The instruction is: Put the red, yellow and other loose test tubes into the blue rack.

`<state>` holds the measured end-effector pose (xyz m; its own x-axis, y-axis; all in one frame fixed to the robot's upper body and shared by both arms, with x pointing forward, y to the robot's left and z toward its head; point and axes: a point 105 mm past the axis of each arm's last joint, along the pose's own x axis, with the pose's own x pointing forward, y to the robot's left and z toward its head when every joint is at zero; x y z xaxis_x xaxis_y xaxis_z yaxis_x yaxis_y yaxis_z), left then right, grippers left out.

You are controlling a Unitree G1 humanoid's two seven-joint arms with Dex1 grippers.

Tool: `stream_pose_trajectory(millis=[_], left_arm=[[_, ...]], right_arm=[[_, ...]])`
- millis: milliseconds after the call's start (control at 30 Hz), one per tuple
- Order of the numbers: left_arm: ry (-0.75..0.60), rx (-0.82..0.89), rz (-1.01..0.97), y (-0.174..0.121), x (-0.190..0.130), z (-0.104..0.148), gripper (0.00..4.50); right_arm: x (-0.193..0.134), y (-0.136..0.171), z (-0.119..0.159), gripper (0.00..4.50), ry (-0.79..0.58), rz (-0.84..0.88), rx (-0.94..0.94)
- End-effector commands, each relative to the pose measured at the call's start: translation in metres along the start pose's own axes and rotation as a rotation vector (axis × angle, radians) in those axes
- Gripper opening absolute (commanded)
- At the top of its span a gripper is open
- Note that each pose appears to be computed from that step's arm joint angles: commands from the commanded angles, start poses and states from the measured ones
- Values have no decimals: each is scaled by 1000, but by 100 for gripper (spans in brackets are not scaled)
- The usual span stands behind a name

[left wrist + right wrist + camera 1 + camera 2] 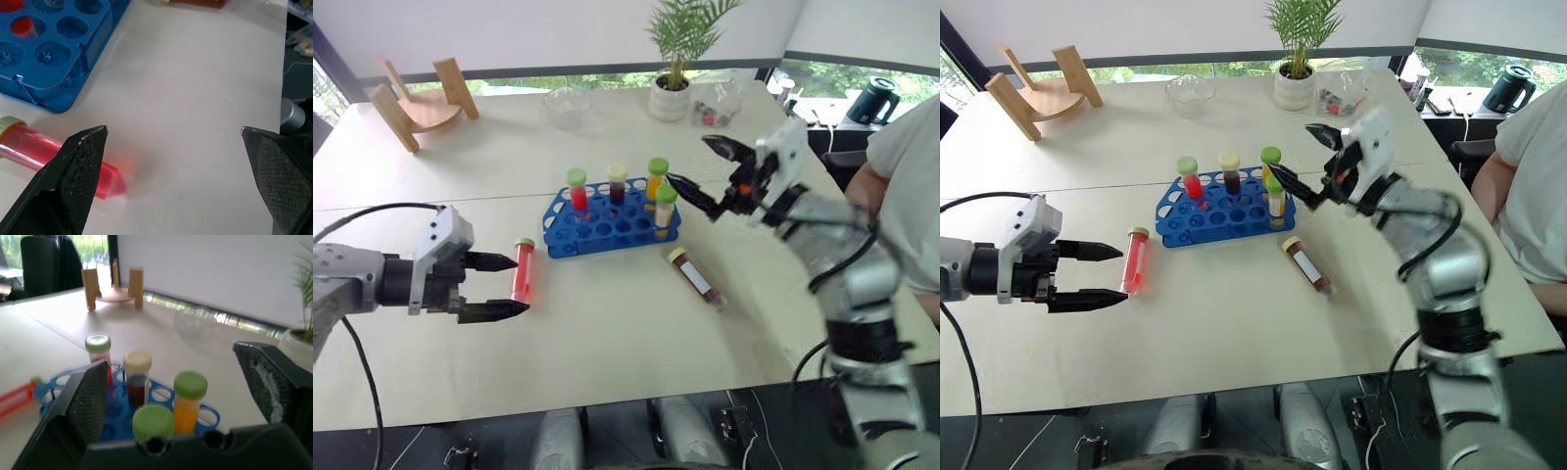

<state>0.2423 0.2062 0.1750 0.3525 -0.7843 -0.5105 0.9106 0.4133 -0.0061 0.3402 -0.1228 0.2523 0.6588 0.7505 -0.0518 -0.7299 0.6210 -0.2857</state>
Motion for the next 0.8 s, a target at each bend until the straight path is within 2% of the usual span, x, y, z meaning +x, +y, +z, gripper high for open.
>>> stream_pose_trajectory(millis=[33,100,167,400,533,633,733,800], left_arm=[[11,56,-4,-5,1,4,450],[64,98,-14,-9,-2,1,450],[96,134,-17,-12,-2,1,450],[75,188,-16,-24,8,12,450],[52,182,-12,-34,15,12,450],[16,174,-11,-39,22,14,450],[-9,164,-3,-40,28,13,450],[-14,156,2,-40,32,10,450]], right_arm=[[-10,16,-9,445,249,200,125],[-22,18,-34,445,579,268,190],[-32,21,-47,445,740,333,202],[-10,35,-78,445,935,408,323],[-3,32,-102,445,1038,322,362],[-1,24,-129,445,1107,228,308],[-5,24,-144,445,1157,212,269],[-10,27,-153,390,1182,209,243]])
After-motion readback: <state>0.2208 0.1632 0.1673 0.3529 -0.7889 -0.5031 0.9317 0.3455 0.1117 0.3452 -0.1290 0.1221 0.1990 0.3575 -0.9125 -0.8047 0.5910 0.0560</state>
